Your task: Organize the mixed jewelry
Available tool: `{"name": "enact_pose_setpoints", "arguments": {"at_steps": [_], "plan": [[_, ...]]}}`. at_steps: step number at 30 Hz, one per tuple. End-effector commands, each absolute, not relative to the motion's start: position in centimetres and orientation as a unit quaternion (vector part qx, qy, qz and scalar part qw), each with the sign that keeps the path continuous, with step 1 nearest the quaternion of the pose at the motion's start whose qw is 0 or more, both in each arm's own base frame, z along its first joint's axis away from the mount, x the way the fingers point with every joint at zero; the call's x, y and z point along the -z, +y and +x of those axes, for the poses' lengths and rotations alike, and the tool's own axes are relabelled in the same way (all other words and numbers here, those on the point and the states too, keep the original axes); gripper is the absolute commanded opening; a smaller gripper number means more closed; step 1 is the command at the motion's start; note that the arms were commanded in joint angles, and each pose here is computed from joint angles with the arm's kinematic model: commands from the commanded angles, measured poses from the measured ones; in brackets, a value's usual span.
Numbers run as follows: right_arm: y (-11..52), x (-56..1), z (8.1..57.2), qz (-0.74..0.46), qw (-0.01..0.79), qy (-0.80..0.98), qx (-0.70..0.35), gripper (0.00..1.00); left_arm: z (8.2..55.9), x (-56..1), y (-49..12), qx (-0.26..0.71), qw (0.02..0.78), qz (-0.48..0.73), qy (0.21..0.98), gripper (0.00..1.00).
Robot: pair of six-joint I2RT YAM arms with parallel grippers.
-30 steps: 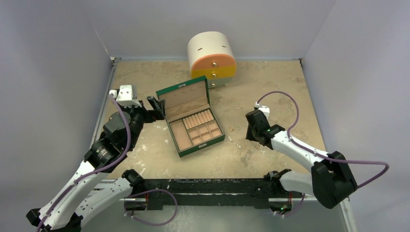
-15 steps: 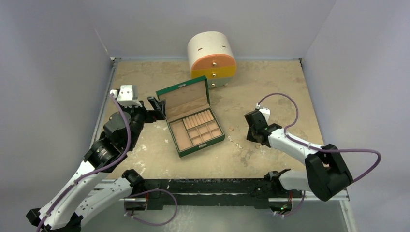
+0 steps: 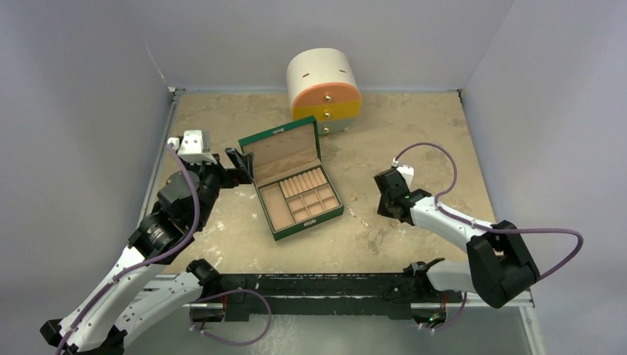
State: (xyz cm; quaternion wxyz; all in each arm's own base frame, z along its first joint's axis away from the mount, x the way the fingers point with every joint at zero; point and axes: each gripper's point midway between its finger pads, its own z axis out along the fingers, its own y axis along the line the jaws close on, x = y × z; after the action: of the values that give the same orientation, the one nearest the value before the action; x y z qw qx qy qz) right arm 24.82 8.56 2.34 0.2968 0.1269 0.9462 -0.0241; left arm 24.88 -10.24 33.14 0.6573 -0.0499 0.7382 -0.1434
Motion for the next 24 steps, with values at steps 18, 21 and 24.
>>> {"name": "enact_pose_setpoints", "arguments": {"at_steps": [18, 21, 24], "plan": [[17.5, -14.0, 30.5, 0.024, 0.413, 0.897, -0.159, 0.0, 25.0, -34.4, -10.3, 0.162, 0.67, -0.062, 0.721, 0.96], [20.3, -15.1, 30.9, -0.006, 0.418, 0.892, -0.17, 0.0, 25.0, -34.5, -10.3, 0.163, 0.67, -0.062, 0.721, 0.96], [23.0, -15.4, 31.1, -0.035, 0.421, 0.89, -0.172, 0.0, 25.0, -34.4, -10.3, 0.162, 0.67, -0.062, 0.722, 0.96]]}}
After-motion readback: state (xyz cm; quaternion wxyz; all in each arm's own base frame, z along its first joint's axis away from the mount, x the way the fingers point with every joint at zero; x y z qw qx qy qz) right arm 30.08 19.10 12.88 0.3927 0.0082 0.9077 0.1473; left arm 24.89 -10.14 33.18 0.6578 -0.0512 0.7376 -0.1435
